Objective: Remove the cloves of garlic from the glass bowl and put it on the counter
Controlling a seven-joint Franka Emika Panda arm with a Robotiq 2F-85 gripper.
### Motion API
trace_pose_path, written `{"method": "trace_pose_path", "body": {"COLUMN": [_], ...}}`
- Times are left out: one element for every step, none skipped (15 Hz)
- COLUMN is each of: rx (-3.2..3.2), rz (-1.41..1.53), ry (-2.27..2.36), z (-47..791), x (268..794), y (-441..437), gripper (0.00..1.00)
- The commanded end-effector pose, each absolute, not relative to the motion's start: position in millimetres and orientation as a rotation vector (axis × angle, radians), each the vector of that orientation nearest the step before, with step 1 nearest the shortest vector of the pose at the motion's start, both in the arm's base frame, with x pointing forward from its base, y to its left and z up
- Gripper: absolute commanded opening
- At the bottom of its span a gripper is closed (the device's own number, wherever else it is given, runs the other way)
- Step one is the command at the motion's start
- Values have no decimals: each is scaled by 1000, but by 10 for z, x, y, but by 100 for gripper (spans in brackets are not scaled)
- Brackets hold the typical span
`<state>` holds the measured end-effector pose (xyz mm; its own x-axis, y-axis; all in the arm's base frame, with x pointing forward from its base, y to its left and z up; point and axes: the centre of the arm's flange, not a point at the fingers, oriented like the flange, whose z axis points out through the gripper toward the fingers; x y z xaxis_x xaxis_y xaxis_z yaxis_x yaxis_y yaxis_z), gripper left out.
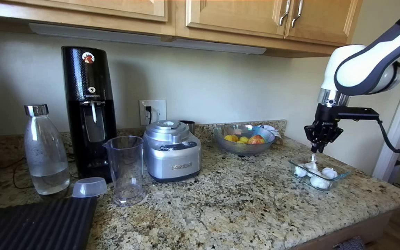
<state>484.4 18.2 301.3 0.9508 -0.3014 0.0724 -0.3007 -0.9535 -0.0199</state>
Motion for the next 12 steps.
{"method": "trace_pose_path", "body": {"rx": [-3112,-3116,-3121,-3125,-3126,-3128,-3122,-3128,-3132,-3134,-3132,-3131], "rz": [18,49,54,60,58,57,69,66,69,76,89,84], "ry": [433,429,428,429,439,459,461,485,503,534,557,588], "z": [3005,2963,2918,2882,2842,2794,2745,2683,2632,2563,2513,2464], "x": [4670,4650,4629,4618,4612,4612,4609,4608,4608,4613,4616,4625], "y": [201,212,220,222,217,208,197,189,184,174,165,154], "gripper": [55,61,67,74,80,87,93,98,100,100,100,100]}}
